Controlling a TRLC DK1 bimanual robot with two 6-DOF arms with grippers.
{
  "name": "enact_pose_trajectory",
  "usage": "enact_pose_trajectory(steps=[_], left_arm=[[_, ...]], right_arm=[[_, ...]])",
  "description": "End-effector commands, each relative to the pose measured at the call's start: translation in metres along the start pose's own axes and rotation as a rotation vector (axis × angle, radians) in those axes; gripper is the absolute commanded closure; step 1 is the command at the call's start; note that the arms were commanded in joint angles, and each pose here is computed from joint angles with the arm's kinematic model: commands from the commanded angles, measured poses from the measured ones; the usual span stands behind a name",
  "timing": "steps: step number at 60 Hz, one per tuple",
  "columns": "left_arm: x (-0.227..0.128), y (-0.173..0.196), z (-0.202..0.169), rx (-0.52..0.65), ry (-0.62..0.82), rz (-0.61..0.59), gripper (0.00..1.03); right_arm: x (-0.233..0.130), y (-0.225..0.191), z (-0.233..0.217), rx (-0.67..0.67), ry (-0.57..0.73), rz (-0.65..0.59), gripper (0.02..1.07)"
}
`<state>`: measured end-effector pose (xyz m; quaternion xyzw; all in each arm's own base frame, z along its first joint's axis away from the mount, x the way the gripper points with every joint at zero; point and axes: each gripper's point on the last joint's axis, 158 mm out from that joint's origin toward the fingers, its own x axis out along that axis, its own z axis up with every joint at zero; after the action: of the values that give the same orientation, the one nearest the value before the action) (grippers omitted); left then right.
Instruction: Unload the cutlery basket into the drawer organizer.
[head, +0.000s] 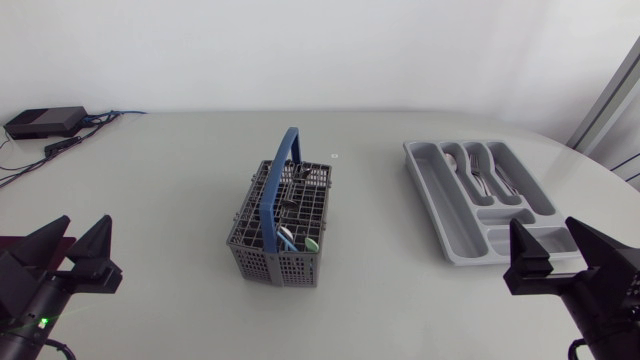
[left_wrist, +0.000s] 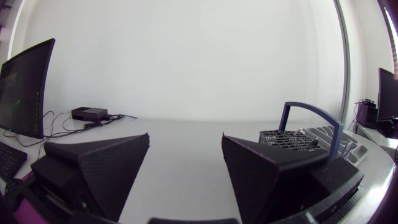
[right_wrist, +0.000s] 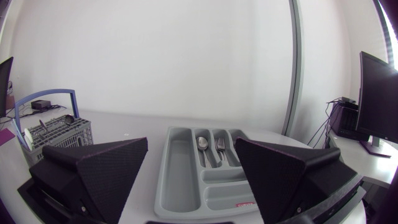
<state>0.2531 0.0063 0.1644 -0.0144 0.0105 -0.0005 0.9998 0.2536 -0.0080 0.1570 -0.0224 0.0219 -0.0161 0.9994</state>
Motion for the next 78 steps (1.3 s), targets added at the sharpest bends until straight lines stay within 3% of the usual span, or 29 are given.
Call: enact_pose_trajectory(steps=[1,44,62,78], left_arm=[[0.000,0.001,-0.007,-0.019,0.011,0.005,0.04],[0.000,0.005,-0.004,-0.044,-0.001,0.021,0.04],[-0.014,-0.001,0.061,-0.088,-0.054,0.007,0.04],[0.008,-0.018,0.078,-0.103,0.131,-0.052,0.05]], right_arm=[[0.001,0.002,-0.008,0.000,0.015,0.007,0.06],[0.001,-0.003,-0.008,-0.003,0.011,-0.011,0.06],[-0.005,0.012,0.031,-0.001,-0.069,0.040,0.06],[0.016,0.020,0.058,-0.003,-0.031,0.069,0.06]])
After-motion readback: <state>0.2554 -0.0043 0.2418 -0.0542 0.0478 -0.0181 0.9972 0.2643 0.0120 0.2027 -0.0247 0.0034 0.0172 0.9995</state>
